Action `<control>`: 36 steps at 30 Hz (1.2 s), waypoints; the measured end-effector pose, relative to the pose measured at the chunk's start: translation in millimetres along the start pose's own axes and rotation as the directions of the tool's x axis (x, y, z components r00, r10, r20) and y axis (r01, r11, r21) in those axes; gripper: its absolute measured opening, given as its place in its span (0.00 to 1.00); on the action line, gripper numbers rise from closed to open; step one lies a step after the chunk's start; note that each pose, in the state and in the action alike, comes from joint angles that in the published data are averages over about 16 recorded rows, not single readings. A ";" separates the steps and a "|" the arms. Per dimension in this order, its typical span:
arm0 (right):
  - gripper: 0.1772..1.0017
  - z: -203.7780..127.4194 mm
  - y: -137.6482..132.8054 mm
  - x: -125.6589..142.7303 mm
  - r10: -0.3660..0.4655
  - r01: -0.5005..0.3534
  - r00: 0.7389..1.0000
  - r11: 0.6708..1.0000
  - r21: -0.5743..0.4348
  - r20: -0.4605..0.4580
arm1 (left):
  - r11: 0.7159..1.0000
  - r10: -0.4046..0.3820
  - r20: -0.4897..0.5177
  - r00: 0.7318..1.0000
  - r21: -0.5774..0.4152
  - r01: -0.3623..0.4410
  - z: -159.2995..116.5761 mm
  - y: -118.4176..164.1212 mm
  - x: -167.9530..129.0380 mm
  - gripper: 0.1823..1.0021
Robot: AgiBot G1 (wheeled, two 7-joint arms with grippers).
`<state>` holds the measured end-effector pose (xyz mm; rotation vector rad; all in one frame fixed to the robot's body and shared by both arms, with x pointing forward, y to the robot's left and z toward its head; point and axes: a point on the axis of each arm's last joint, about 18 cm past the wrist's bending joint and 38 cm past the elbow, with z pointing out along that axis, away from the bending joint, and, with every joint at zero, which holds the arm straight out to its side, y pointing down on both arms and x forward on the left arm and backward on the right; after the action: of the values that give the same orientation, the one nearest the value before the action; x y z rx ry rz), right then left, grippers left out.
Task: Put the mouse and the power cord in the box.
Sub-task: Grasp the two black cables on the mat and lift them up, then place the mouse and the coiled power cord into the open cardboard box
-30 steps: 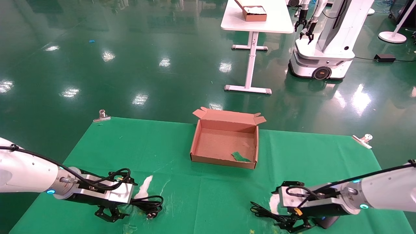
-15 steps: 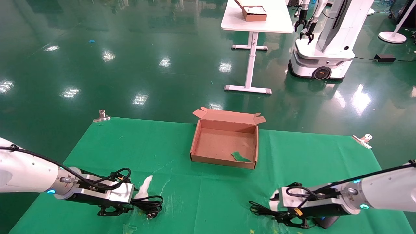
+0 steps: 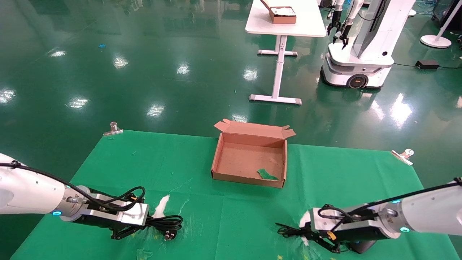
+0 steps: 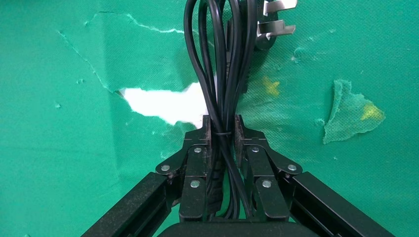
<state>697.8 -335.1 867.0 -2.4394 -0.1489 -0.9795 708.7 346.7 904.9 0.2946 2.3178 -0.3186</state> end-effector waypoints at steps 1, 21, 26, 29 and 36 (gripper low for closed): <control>0.15 -0.1 0.0 0.1 0.001 -0.001 1.000 1.000 0.000 0.000 | 1.000 -0.001 0.000 1.000 0.001 0.001 -0.1 0.0 0.0 0.17; 0.04 -104.9 3.3 48.0 0.176 -0.119 0.952 0.966 0.228 -0.250 | 0.869 -0.391 0.053 0.919 0.351 0.349 -73.5 -10.9 -20.1 0.10; 0.04 -135.2 -17.6 76.1 0.164 -0.072 0.930 0.959 0.275 -0.329 | 0.783 -0.481 0.080 0.873 0.487 0.386 -90.4 -37.2 -52.7 0.10; 0.04 -137.8 -39.9 94.4 0.139 -0.029 0.922 0.956 0.292 -0.361 | 0.746 -0.513 0.104 0.852 0.545 0.382 -93.3 -59.2 -78.1 0.10; 0.04 -97.3 -97.7 132.0 0.111 0.028 0.899 0.951 0.309 -0.424 | 0.726 -0.516 0.194 0.834 0.615 0.306 -95.3 -120.2 -137.3 0.10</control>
<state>707.3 -309.1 1055.8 -1.8801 -0.0835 -1.3482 702.2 247.8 1085.3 -0.0247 1.8538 -1.2046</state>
